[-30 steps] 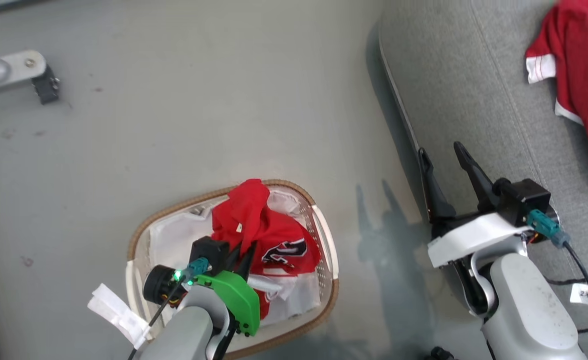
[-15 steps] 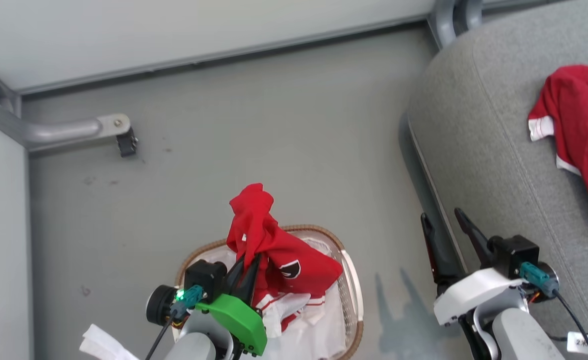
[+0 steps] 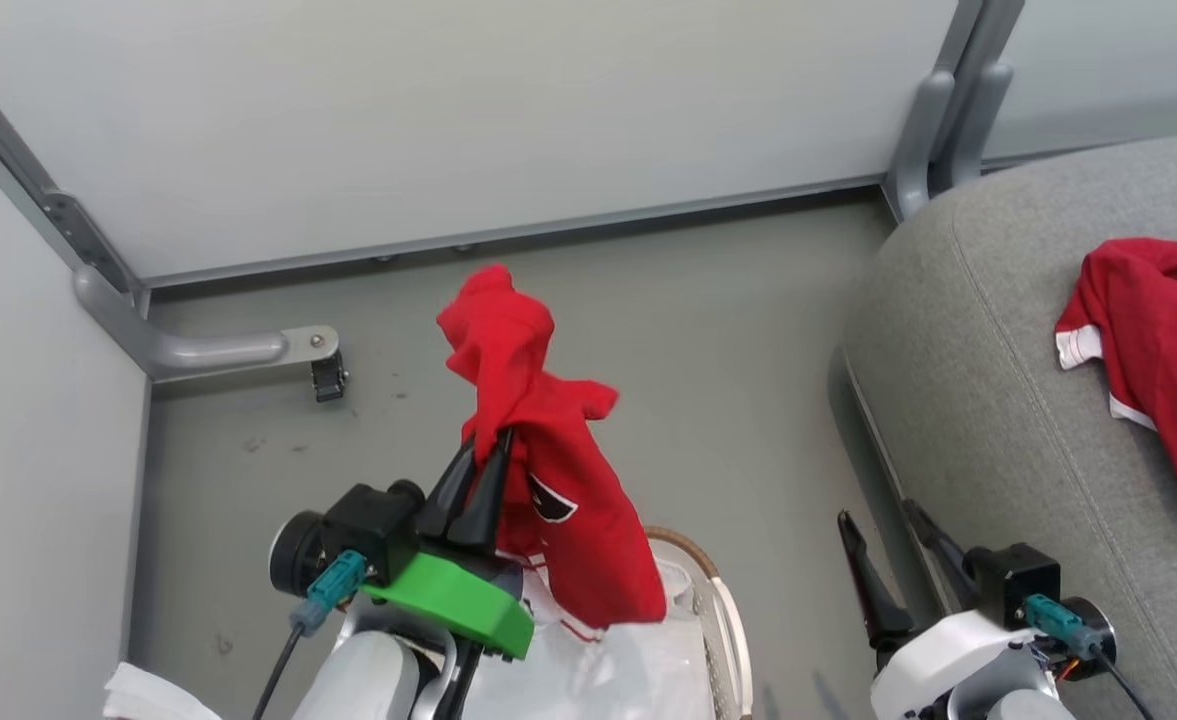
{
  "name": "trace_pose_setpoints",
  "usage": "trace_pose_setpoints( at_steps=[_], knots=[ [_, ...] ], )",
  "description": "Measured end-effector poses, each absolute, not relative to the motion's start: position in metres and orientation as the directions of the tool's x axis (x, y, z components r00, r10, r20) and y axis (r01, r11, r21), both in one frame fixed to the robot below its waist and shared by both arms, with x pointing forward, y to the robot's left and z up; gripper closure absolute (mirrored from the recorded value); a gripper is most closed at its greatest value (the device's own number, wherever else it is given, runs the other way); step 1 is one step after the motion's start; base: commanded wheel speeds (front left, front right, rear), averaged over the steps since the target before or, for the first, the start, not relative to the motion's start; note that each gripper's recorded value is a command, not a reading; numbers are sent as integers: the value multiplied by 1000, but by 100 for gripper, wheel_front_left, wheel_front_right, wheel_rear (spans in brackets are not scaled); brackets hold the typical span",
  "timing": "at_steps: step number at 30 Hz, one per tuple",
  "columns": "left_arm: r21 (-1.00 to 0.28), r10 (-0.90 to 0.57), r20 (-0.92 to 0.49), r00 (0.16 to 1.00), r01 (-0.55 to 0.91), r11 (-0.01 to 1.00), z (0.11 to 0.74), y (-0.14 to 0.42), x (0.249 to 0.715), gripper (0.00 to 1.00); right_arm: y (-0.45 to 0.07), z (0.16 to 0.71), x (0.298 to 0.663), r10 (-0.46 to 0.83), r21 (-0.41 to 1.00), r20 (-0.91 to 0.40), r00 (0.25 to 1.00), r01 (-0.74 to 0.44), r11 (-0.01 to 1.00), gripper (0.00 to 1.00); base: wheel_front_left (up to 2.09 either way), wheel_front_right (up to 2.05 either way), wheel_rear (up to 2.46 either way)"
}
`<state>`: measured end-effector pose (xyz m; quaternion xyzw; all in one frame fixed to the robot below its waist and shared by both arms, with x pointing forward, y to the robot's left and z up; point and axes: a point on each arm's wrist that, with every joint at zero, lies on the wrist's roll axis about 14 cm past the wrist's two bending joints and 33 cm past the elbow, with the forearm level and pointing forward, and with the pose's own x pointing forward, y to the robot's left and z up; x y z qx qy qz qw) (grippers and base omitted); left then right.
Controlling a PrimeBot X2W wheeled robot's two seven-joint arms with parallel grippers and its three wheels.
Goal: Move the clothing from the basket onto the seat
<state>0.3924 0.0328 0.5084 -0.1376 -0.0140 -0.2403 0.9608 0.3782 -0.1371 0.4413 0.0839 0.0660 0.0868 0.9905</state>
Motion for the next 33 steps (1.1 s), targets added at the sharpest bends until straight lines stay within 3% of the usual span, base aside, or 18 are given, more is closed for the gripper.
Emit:
trace_pose_setpoints(
  at_steps=[6,17,23,27,28,29,30,31,33],
  knots=[
    [-229,-432,205,878,472,851,547,40,391,100,-102,446,370,300,160,-103,948,-282,946,0,0,0,0],
    [-216,-461,259,849,516,829,567,31,380,100,20,513,363,644,110,92,760,-650,752,0,0,0,0],
    [-218,-472,263,842,528,821,570,28,374,100,57,544,366,721,61,173,671,-738,672,0,0,0,0],
    [-227,-473,266,840,531,816,570,28,370,100,64,544,374,734,25,166,659,-747,665,0,0,0,0],
    [-232,-477,266,838,536,812,571,27,368,100,65,540,375,736,20,153,660,-747,665,7,0,0,0],
    [-233,-481,266,835,540,809,571,25,366,100,67,535,376,740,18,136,658,-749,663,59,0,0,0],
    [-245,-483,269,833,544,803,571,24,365,100,68,529,377,744,15,117,657,-751,660,85,0,0,0],
    [-253,-483,273,832,546,799,573,24,364,100,69,523,377,747,18,99,657,-752,659,100,0,0,0],
    [-260,-486,278,829,552,792,574,22,362,100,70,513,377,749,33,70,658,-752,658,100,0,0,0]
  ],
)
